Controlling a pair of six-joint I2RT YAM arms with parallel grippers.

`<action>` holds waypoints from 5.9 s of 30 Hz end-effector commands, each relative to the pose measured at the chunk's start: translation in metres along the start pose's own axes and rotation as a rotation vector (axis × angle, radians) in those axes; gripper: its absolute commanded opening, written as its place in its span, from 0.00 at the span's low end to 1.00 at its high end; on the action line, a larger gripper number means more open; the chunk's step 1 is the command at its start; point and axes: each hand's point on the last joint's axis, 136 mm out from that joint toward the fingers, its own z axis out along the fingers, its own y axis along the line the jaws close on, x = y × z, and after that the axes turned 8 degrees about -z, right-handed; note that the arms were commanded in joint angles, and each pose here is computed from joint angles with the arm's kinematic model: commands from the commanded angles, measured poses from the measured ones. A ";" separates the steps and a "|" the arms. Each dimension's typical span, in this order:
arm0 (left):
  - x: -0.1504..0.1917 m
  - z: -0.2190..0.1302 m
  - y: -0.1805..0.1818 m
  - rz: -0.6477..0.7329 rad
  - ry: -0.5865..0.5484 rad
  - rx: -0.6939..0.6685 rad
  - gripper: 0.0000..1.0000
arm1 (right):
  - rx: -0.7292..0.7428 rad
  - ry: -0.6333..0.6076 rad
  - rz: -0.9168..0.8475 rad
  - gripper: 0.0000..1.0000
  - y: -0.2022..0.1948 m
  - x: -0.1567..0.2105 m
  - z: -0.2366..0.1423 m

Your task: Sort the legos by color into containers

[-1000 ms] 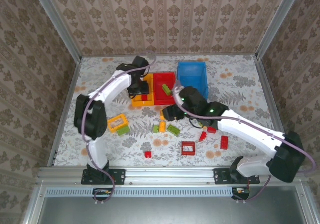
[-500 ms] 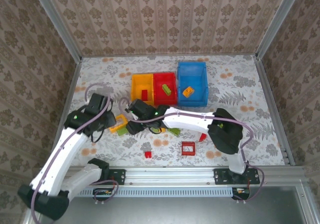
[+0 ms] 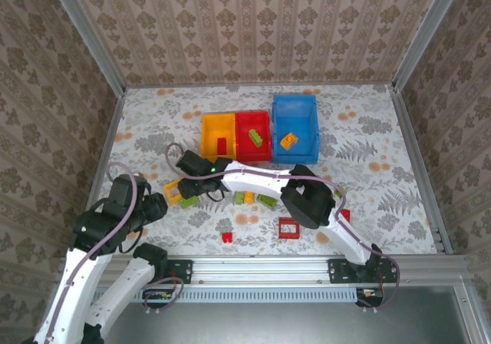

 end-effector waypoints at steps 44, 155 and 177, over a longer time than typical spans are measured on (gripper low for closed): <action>-0.056 0.022 -0.183 0.272 0.010 0.385 0.43 | 0.645 -0.139 0.189 0.13 -0.271 -0.022 -0.246; 0.201 0.134 -0.093 0.285 0.733 -0.133 0.64 | -0.320 0.108 -0.179 0.84 -0.075 0.166 -0.219; 0.204 0.106 -0.129 0.524 0.730 -0.085 0.70 | -0.176 -0.066 -0.081 0.86 -0.103 0.165 -0.260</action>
